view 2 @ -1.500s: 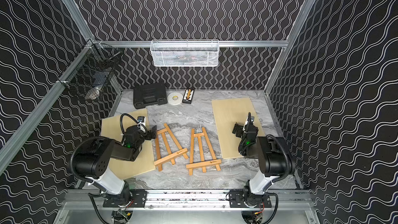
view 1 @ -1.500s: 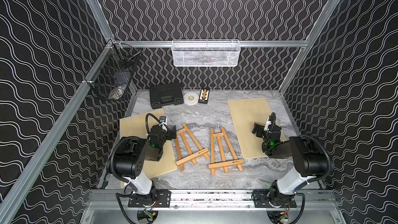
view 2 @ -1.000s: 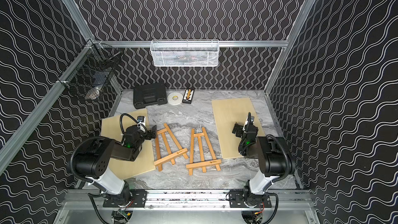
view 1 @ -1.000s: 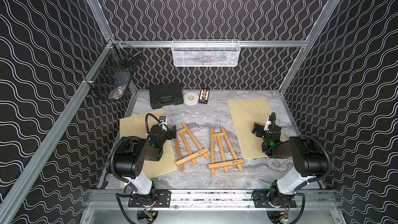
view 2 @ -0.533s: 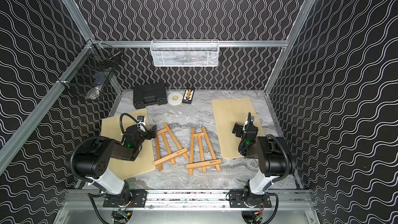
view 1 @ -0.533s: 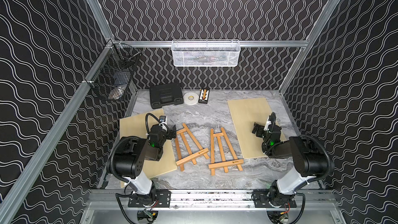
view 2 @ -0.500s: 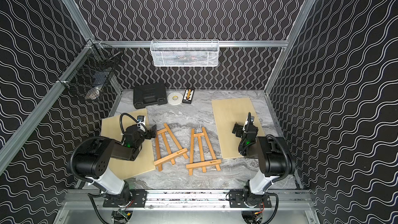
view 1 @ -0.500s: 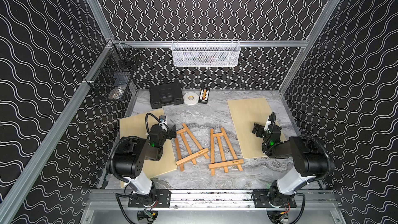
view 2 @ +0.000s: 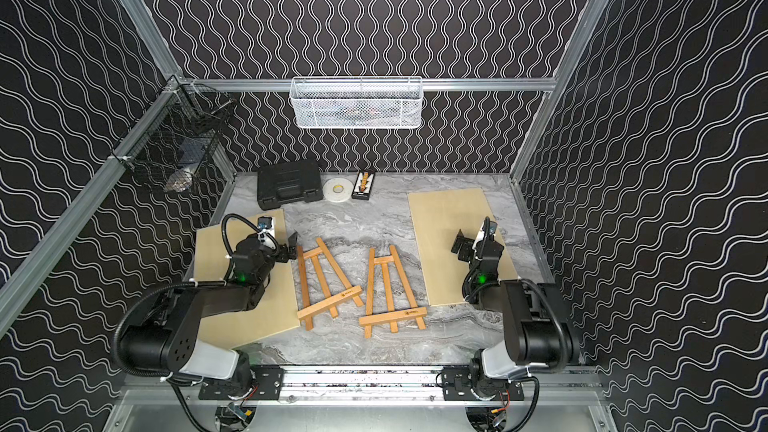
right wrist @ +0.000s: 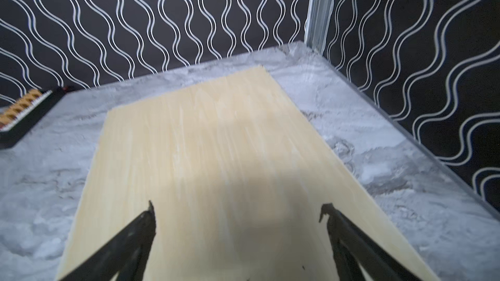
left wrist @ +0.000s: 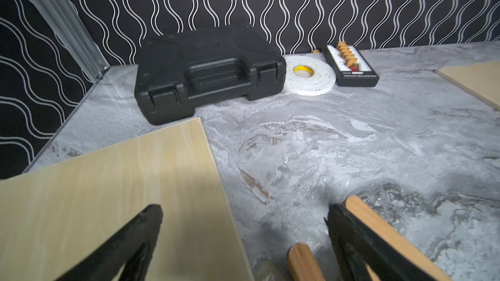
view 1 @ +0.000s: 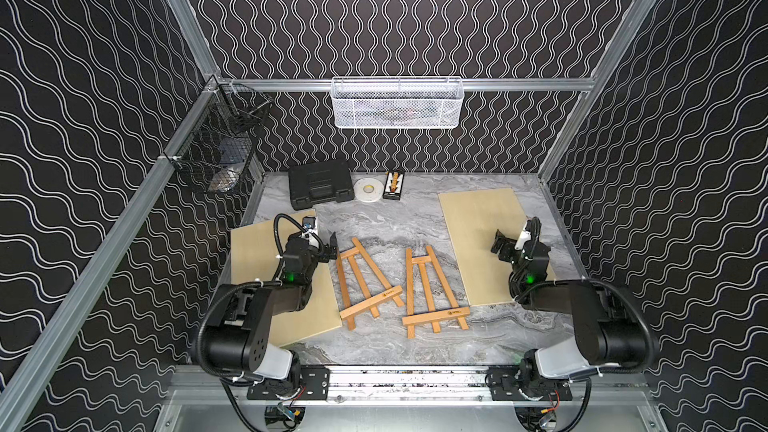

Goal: Assemble the easel
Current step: Pick up the easel at the center of the board.

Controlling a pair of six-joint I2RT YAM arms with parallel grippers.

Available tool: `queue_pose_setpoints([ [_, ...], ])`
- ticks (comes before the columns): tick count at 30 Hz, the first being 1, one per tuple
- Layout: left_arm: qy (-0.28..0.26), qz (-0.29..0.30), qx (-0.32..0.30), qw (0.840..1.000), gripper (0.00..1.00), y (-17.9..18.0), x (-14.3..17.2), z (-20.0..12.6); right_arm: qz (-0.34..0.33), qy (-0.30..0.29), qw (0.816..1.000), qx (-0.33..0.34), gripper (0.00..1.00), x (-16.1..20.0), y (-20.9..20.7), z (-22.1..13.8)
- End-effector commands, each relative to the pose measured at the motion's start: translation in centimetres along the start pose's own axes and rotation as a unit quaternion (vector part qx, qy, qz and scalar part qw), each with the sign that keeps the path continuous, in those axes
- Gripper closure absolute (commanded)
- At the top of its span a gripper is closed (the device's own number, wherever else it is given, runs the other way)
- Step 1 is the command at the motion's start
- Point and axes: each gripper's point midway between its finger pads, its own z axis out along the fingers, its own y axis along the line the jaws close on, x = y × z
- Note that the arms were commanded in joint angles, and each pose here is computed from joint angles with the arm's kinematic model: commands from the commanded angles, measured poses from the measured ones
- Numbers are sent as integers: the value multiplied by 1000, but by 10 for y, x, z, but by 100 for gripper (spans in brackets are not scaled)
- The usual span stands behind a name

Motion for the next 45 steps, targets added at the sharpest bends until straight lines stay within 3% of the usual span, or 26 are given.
queue_pose_setpoints([
  [1,-3,-13,8,1000,1,-2,-18,-8,19,23,1000,7,0,-10,0,-4],
  [8,-68,-147,-2,987,1,5,-74,-28,126,52,990,19,0,-40,3,-10],
  [11,-52,-254,-36,965,1,18,-74,-32,200,97,973,69,0,-36,-7,-11],
  [13,-36,-313,-64,947,1,26,-63,-33,233,130,962,61,0,-27,-2,-10],
  [16,-27,-370,-69,926,1,29,-48,-35,265,169,948,45,0,-16,6,-11],
  [18,-13,-384,-53,922,1,23,-44,-33,271,193,942,48,0,-11,7,-16],
  [26,72,-360,-12,930,1,-19,-44,-30,248,235,940,7,0,-2,34,-37],
  [35,205,-216,44,954,1,-119,-22,-51,168,323,931,-27,0,27,83,-78],
  [40,258,-143,104,950,5,-178,-11,-67,133,373,917,-43,0,50,100,-103],
  [45,317,-57,148,935,10,-231,12,-83,122,408,904,-42,0,69,100,-118],
])
